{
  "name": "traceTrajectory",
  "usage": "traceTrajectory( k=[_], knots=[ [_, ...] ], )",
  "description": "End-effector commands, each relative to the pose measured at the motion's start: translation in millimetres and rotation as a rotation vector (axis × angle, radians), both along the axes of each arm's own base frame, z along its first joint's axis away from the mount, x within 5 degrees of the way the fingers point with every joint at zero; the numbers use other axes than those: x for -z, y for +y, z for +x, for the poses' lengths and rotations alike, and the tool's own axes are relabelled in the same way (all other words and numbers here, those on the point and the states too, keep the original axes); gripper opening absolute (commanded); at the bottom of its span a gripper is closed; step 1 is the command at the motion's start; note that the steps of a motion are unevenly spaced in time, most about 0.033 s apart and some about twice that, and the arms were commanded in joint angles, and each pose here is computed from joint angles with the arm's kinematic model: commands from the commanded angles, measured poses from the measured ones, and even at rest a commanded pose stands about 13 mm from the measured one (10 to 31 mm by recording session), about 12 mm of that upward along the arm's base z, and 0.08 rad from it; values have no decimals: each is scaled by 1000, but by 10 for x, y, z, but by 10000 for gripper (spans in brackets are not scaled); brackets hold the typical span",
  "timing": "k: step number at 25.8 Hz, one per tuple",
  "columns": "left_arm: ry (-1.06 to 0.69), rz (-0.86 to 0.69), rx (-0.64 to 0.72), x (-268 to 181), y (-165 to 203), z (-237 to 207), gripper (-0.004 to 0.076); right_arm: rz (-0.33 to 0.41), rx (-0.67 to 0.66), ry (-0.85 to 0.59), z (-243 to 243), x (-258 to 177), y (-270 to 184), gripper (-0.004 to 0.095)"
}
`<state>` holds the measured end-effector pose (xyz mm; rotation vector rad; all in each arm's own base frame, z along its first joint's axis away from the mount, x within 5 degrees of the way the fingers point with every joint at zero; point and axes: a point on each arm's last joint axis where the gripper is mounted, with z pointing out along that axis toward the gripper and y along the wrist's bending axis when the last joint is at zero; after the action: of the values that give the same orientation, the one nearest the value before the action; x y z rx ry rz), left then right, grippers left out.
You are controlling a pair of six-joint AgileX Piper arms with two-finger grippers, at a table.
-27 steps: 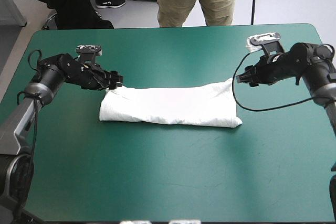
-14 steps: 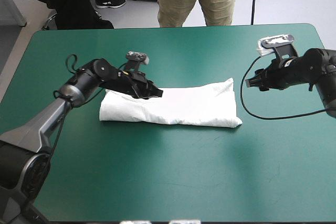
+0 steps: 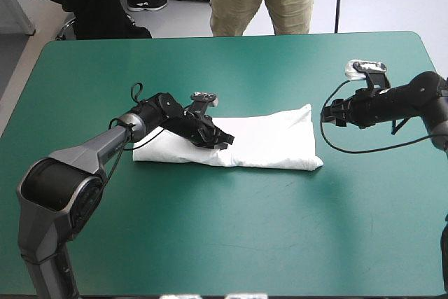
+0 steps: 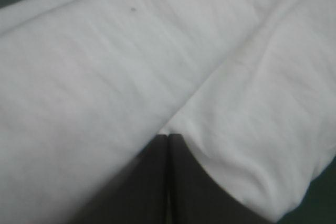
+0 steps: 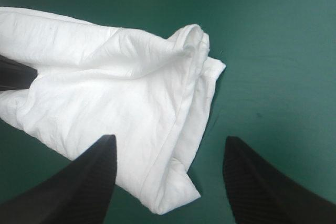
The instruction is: Fold the cloth
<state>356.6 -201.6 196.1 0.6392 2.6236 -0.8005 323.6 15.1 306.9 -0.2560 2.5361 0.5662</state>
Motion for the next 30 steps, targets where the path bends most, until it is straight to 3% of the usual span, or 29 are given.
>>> traceTrajectory(
  k=[1,4,19,21,23,24,25,30],
  knots=[
    [-22,-52,0,-178,-67,-19,-17,51,0,-14,77,-15,7,599],
    [-22,-52,0,-178,-67,-19,-17,83,-36,50,144,148,45,601],
    [-2,-58,12,-178,-73,-40,-17,69,-112,219,430,894,400,579],
    [-2,-58,12,-178,-73,-40,-17,75,-122,259,437,988,443,498],
    [0,-58,13,-178,-73,-42,-17,76,-136,264,429,993,460,351],
    [-2,-58,11,-178,-73,-40,-17,82,-167,251,421,980,473,127],
    [-2,-58,11,-178,-73,-40,-17,87,-188,244,417,974,481,10],
    [-36,-66,-1,-263,-63,-40,-17,88,-175,120,384,685,481,-3]
  ],
)
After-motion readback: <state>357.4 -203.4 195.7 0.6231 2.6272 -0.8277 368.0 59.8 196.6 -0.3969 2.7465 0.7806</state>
